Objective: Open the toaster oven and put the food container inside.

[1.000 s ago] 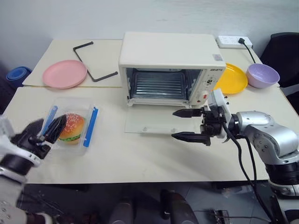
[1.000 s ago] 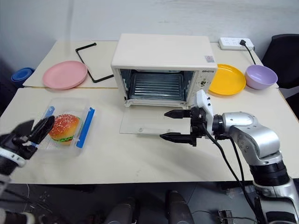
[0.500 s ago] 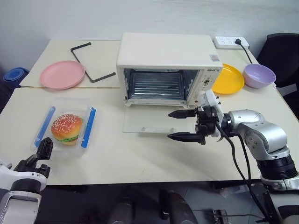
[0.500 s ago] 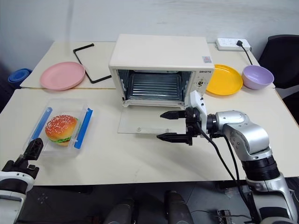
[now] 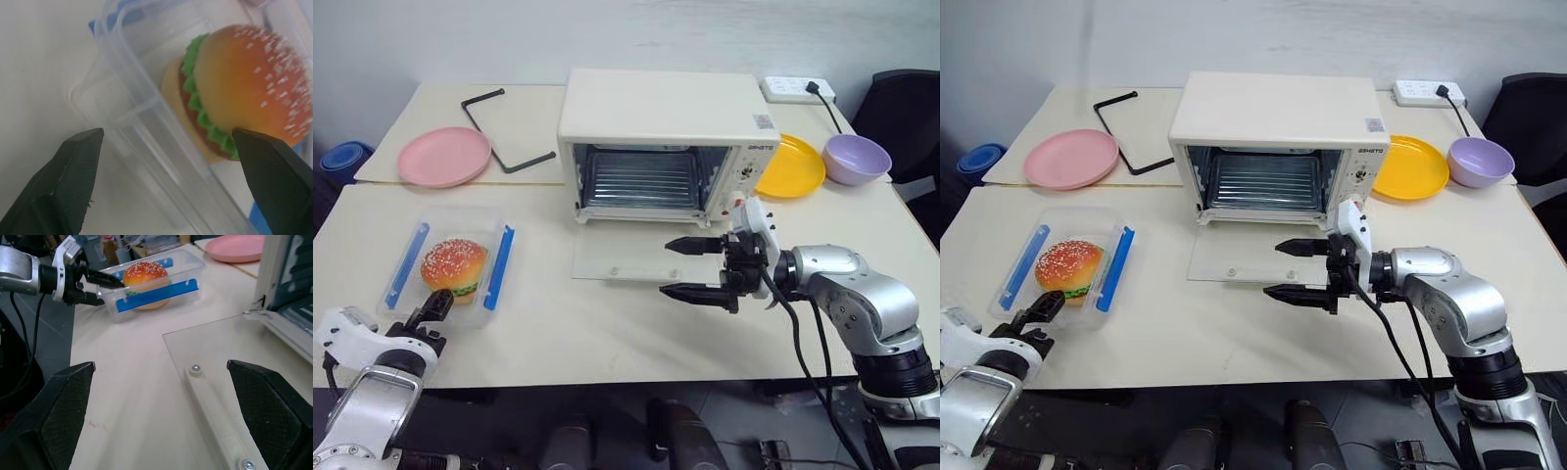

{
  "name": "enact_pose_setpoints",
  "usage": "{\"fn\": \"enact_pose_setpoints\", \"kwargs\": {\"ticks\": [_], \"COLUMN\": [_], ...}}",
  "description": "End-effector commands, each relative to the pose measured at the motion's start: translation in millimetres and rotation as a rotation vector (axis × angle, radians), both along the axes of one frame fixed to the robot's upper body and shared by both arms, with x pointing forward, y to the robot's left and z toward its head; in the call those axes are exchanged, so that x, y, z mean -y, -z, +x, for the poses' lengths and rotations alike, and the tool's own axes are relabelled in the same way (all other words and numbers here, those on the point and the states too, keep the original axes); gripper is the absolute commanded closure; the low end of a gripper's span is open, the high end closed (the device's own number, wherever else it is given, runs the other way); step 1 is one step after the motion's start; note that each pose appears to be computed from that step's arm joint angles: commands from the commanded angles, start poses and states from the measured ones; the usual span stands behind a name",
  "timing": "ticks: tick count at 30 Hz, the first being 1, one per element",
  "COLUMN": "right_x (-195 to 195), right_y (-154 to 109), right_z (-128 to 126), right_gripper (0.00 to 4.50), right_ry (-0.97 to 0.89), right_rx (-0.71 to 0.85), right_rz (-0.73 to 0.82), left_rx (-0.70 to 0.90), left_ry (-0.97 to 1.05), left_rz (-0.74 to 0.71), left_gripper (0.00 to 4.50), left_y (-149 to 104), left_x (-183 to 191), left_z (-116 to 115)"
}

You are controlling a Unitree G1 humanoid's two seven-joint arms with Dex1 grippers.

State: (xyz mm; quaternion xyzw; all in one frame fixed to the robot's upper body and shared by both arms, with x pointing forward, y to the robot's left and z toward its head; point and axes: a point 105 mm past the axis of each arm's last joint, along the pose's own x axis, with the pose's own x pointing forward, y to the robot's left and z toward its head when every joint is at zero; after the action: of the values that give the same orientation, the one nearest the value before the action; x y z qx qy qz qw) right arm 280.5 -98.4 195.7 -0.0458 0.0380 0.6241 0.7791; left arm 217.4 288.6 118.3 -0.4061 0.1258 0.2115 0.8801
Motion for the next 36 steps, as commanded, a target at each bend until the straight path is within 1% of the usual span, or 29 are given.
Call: {"fn": "enact_pose_setpoints", "kwargs": {"ticks": [1, 5, 10, 14, 18, 21, 25, 28, 31, 36], "right_x": [4, 6, 7, 10, 16, 21, 31, 36, 41, 46], "right_y": [-11, -14, -13, -13, -13, -14, -13, -13, -14, -12], "right_z": [-5, -4, -5, -6, -9, -12, -13, -14, -17, -22], "right_gripper": [0.00, 0.00, 0.00, 0.00, 0.00, 0.00, 0.00, 0.00, 0.00, 0.00], "right_ry": [0.012, 0.033, 0.043, 0.044, 0.039, 0.042, 0.102, 0.131, 0.168, 0.223], "right_rx": [0.046, 0.048, 0.050, 0.049, 0.019, -0.011, 0.009, 0.008, 0.018, 0.022], "right_rz": [0.011, 0.024, 0.021, 0.018, 0.014, 0.023, 0.006, 0.010, 0.013, 0.012], "left_rx": [0.001, -0.073, -0.109, -0.103, -0.101, -0.083, -0.064, -0.068, -0.056, -0.019], "left_ry": [0.000, 0.004, 0.001, 0.100, 0.256, 0.365, 0.613, 0.685, 0.783, 0.943], "left_rz": [-0.072, -0.130, -0.099, 0.030, 0.176, 0.252, 0.410, 0.522, 0.618, 0.687], "left_gripper": [1.19, 2.41, 3.91, 4.33, 4.33, 4.33, 4.33, 4.33, 4.33, 4.33], "left_y": [-15, -20, -24, -39, -59, -76, -108, -115, -117, -119], "left_x": [0, -5, -12, -18, -21, -18, 12, 26, 51, 94], "left_z": [2, 2, 7, 14, 23, 33, 58, 76, 95, 116]}}
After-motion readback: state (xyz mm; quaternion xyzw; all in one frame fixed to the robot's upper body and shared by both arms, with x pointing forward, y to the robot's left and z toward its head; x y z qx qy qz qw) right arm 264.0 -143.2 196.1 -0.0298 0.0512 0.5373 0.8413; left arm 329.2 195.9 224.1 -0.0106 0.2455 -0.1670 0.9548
